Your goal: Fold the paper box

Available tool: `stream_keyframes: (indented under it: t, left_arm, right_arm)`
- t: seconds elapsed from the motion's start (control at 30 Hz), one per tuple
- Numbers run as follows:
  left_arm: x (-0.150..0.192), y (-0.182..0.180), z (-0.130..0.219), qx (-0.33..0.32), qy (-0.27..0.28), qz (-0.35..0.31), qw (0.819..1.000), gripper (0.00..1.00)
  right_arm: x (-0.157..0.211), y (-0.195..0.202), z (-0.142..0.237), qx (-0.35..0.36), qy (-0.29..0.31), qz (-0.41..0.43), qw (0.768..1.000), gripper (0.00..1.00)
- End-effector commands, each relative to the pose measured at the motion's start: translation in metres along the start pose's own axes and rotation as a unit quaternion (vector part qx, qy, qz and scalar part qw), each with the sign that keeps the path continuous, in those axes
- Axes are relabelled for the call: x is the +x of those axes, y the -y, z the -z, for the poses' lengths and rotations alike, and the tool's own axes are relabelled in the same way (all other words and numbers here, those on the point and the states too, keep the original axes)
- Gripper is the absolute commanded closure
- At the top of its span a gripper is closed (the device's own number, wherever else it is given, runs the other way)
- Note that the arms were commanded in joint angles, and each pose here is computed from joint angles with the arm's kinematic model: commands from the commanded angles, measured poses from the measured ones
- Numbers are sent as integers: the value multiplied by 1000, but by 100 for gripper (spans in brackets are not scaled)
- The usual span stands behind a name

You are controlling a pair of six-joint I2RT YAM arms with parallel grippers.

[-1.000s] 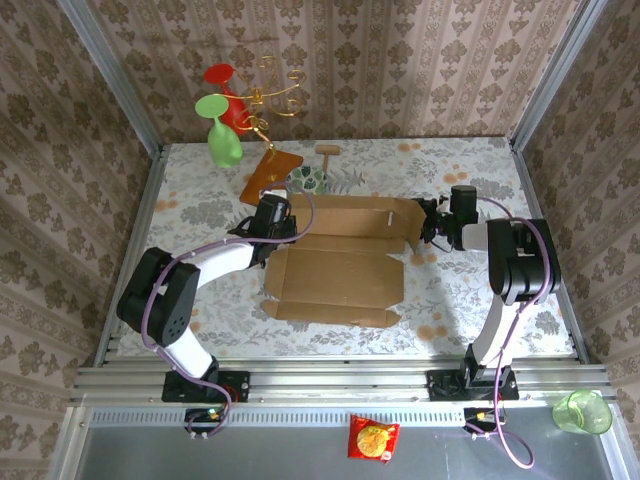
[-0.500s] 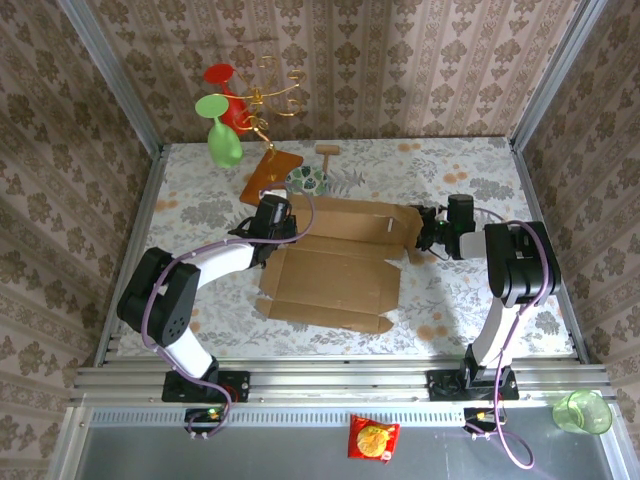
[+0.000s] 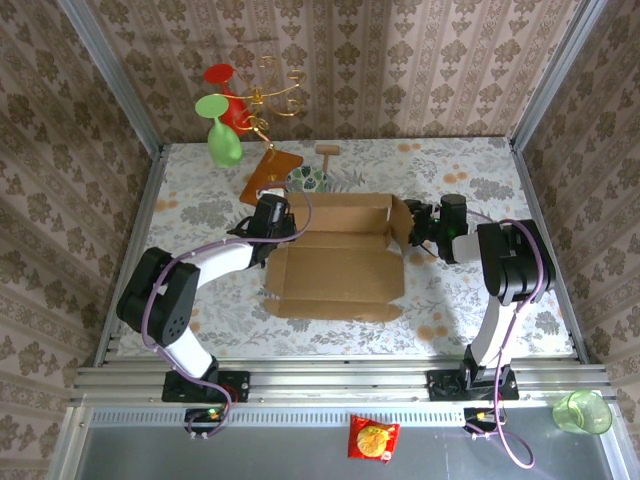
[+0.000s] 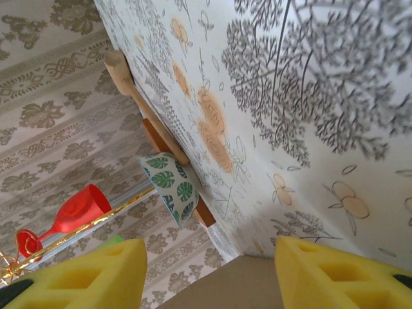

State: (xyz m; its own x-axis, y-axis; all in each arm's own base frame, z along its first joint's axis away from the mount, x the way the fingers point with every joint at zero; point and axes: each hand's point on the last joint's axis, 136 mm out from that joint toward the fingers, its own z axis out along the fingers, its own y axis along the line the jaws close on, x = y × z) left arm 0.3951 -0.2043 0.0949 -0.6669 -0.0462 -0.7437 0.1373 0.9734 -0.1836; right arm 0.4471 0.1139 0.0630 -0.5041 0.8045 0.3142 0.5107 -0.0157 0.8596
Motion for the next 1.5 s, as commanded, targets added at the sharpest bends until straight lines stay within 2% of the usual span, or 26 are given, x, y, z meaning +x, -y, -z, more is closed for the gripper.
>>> stream_keyframes:
  t: [0.0, 0.2, 0.43, 0.8, 0.93, 1.13, 1.47]
  left_arm:
    - [-11, 15, 6, 32, 18, 21, 999, 100]
    - [-9, 15, 4, 31, 13, 18, 999, 100]
    - [-7, 13, 5, 26, 8, 12, 1000, 100]
    - [-9, 11, 5, 20, 6, 10, 1000, 100]
    - [-9, 11, 4, 21, 4, 8, 1000, 100]
    - [-10, 11, 3, 24, 0, 0, 1000, 100]
    - [-9, 4, 0, 16, -17, -31, 999, 100]
  right_arm:
    - [8, -3, -4, 3, -1, 6, 1000, 43]
    - [0, -11, -13, -15, 20, 9, 1000, 44]
    - [2, -29, -5, 4, 34, 64, 997, 45]
    - [18, -29, 28, 41, 26, 176, 983, 58]
    - [26, -34, 38, 35, 11, 244, 969, 66]
    - [33, -21, 42, 59, -18, 326, 943, 70]
    - [34, 0, 53, 99, -28, 409, 907, 71]
